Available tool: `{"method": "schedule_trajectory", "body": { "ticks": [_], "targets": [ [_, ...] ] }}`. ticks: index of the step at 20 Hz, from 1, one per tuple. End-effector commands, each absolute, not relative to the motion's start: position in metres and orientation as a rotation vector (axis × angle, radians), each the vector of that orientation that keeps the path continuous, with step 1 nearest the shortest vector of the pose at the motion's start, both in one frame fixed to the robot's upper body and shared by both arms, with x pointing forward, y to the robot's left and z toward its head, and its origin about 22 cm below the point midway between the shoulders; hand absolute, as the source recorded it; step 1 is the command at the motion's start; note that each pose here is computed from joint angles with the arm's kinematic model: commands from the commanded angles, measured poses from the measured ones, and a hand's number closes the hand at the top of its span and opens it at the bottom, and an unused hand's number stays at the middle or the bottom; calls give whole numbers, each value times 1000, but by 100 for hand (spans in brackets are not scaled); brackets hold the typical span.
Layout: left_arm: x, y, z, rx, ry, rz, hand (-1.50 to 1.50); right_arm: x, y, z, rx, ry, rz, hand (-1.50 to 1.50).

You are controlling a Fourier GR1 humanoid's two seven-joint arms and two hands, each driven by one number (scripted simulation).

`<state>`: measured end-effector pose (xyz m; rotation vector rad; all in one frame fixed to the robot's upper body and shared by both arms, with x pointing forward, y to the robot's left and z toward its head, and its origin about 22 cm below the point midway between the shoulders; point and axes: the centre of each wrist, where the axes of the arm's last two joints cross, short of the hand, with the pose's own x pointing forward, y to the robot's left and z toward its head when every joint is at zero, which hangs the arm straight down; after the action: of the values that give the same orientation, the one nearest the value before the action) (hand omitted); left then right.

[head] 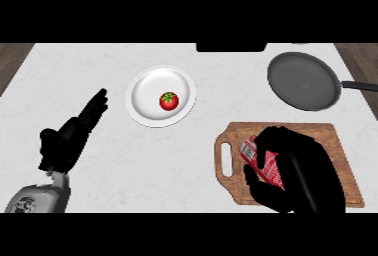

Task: Pick the can from the cutting board and place it in the pan

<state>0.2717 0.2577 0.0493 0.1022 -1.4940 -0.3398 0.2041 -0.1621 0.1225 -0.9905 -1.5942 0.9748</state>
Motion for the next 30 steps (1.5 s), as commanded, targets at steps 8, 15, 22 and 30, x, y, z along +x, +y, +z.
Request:
{"method": "schedule_trajectory", "body": {
  "ticks": [8,15,22,30],
  "targets": [
    [265,257,39,86,-1489,-356,0,267,-217,99,-939,-1682,587,150],
    [274,234,62,84,-1498,-361,0,328,-284,68,-998,-1666,565,150],
    [292,250,65,64,-1523,-368,0,385,-305,60,-1116,-1628,533,150],
    [279,243,56,76,-1530,-369,0,408,-343,52,-1160,-1621,539,150]
  ]
}}
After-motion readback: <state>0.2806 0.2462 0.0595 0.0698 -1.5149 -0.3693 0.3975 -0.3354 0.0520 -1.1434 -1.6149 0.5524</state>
